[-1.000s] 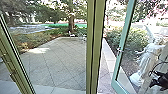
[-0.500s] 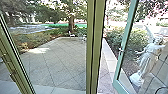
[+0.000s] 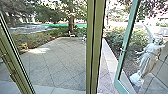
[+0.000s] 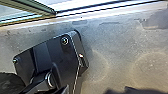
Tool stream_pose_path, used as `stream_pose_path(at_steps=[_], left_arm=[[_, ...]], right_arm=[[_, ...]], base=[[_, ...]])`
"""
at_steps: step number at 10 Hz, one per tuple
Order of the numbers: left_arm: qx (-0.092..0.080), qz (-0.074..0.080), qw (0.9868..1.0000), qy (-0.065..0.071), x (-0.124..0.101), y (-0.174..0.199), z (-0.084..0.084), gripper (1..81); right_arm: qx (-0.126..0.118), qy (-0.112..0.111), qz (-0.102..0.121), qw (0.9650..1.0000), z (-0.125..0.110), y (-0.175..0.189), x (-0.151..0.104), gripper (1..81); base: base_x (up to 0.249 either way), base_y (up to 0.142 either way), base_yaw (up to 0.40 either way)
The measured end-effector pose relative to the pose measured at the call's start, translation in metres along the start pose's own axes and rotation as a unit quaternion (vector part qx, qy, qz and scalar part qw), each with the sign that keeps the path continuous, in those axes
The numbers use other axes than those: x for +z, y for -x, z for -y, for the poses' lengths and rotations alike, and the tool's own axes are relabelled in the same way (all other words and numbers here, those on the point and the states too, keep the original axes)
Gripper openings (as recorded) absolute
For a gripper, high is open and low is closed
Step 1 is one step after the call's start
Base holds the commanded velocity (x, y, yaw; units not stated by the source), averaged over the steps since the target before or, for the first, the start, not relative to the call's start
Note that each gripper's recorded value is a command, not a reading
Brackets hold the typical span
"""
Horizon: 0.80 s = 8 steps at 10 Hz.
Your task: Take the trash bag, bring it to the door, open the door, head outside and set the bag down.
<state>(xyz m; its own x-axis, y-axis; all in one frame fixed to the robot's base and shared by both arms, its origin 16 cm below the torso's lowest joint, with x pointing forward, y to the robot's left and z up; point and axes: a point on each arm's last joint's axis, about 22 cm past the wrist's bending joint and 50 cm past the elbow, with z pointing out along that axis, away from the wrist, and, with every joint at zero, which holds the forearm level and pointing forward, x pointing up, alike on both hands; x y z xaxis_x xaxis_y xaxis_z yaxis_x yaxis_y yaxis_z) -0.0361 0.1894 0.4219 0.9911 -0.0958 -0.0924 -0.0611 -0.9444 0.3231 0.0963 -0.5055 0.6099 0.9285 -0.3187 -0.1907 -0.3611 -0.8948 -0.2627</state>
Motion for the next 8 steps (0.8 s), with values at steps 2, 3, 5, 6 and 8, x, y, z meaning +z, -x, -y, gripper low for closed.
stream_pose_path(at_steps=[2,3,5,6,8], left_arm=[[0.004,-0.005,1.0000,0.000,0.000,-0.008,0.000,1.0],[0.005,-0.006,1.0000,0.000,0.000,-0.010,0.000,1.0],[0.006,-0.006,0.9999,-0.007,-0.001,-0.010,0.006,1.0],[0.006,-0.008,0.9999,-0.014,-0.001,-0.011,0.011,1.0],[0.007,-0.009,0.9998,-0.018,0.002,-0.012,0.007,1.0]], right_arm=[[-0.003,-0.027,0.017,0.9995,0.027,0.053,0.055,81.1],[-0.003,-0.047,0.017,0.9988,0.049,0.076,0.082,81.1],[0.006,-0.075,0.011,0.9971,0.079,0.119,0.118,81.1],[0.013,-0.084,0.002,0.9964,0.088,0.134,0.132,81.1],[0.020,-0.117,-0.003,0.9929,0.135,0.164,0.164,81.1]], base=[[0.000,0.000,0.000],[0.000,0.000,0.000],[0.000,0.000,0.000],[0.000,0.000,0.000],[0.000,0.000,0.000]])
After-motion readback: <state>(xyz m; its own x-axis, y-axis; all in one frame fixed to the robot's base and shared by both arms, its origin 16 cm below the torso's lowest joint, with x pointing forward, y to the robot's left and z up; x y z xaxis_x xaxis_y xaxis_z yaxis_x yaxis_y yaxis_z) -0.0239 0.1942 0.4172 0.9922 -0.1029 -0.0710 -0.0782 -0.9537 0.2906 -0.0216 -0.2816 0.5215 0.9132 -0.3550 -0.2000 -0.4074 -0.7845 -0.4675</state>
